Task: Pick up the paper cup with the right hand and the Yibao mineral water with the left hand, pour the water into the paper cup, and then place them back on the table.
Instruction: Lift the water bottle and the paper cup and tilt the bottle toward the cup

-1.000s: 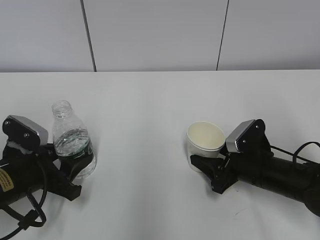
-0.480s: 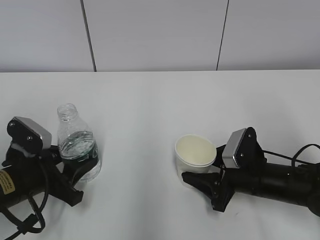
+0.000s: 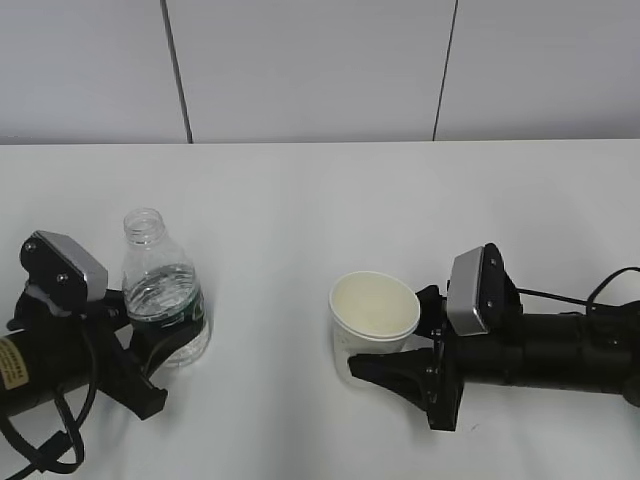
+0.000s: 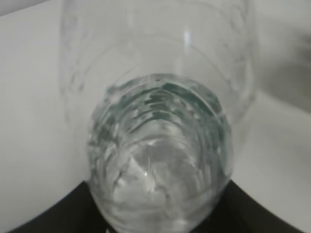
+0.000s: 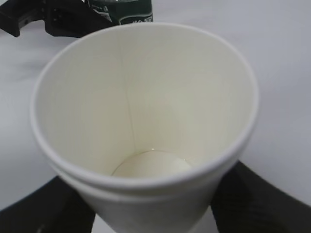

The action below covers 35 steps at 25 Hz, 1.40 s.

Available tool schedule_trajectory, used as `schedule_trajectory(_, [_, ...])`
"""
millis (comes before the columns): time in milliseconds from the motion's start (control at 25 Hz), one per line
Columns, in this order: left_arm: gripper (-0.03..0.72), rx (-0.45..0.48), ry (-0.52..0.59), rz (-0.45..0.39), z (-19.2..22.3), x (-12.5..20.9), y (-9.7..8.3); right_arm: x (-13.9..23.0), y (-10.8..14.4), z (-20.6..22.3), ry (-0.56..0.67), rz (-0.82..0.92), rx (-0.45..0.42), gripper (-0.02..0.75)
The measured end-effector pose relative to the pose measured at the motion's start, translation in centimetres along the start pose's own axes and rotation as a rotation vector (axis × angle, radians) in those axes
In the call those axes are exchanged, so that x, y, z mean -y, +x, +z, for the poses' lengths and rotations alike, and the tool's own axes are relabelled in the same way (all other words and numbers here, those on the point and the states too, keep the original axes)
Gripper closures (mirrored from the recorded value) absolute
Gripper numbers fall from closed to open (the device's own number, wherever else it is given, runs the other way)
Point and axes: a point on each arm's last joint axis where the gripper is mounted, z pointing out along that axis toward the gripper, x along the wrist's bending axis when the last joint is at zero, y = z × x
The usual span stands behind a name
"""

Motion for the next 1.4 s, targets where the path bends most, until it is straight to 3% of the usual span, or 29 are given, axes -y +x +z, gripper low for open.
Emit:
schedule_trajectory(400, [0.351, -0.014, -0.108, 0.09, 0.0, -3.5, 0.8, -2.2, 0.9, 3.5, -0.01, -0.048, -0.136, 0.267])
schedule_trajectory(760, [0.352, -0.045, 0.07, 0.275, 0.7, -6.9, 2.8, -4.3, -0.6, 6.2, 0.056, 0.022, -0.159, 0.267])
schedule_trajectory(880, [0.354, -0.053, 0.054, 0.313, 0.8, -8.1, 3.1, -4.6, -0.8, 6.4, 0.059, 0.022, -0.172, 0.267])
schedule_trajectory(1400, [0.356, -0.026, 0.071, 0.616, 1.2, -11.8, 4.2, -6.7, -2.6, 7.4, 0.037, -0.029, -0.165, 0.267])
